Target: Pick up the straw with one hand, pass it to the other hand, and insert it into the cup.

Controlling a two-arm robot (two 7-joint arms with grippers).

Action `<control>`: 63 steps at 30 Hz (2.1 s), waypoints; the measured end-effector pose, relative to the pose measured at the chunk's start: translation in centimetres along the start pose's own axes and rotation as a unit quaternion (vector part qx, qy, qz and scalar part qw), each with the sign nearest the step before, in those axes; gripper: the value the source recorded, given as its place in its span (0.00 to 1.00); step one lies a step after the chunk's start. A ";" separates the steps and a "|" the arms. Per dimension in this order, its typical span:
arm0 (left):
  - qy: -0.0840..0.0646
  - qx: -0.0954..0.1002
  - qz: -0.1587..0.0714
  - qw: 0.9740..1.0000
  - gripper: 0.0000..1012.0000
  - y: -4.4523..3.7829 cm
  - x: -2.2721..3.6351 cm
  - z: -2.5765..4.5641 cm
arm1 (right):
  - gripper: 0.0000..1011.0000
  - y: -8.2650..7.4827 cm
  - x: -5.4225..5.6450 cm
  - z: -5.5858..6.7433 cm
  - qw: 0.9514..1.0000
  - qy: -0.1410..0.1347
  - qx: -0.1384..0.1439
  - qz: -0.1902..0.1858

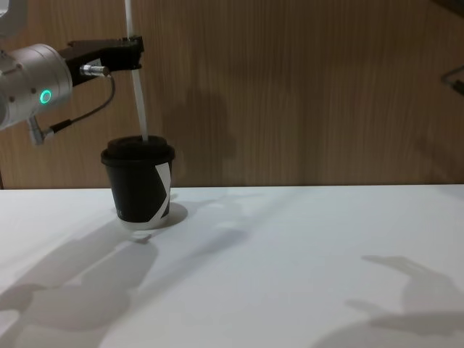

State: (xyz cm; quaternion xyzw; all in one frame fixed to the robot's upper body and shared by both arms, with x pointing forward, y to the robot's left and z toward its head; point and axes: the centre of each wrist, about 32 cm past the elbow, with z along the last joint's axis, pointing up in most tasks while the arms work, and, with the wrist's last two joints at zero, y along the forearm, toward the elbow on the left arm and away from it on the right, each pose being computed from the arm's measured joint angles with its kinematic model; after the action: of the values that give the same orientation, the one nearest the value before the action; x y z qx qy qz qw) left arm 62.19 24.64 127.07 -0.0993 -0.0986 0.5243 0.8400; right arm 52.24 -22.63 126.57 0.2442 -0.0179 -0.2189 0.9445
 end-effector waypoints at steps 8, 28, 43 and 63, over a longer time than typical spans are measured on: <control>0.001 0.005 0.002 1.000 0.01 0.01 0.01 -0.24 | 0.99 0.0 0.0 0.0 1.000 0.000 0.000 0.000; 0.005 0.020 0.007 1.000 0.14 0.16 -0.14 -1.01 | 0.99 0.0 0.0 0.0 1.000 0.000 0.000 0.000; 0.008 0.018 0.011 1.000 0.64 1.02 -0.39 -0.62 | 0.99 0.0 0.0 0.0 1.000 0.000 0.000 0.000; 0.031 0.011 0.003 0.999 0.99 5.37 -0.46 1.01 | 0.99 0.0 0.0 0.0 1.000 0.000 -0.001 0.000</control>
State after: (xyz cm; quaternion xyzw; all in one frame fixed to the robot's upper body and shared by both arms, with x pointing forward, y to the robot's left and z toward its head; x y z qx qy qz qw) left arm 57.09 26.60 126.56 -0.1061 -0.0661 0.5246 0.8421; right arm 52.23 -22.65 126.54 0.2436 -0.0178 -0.2190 0.9447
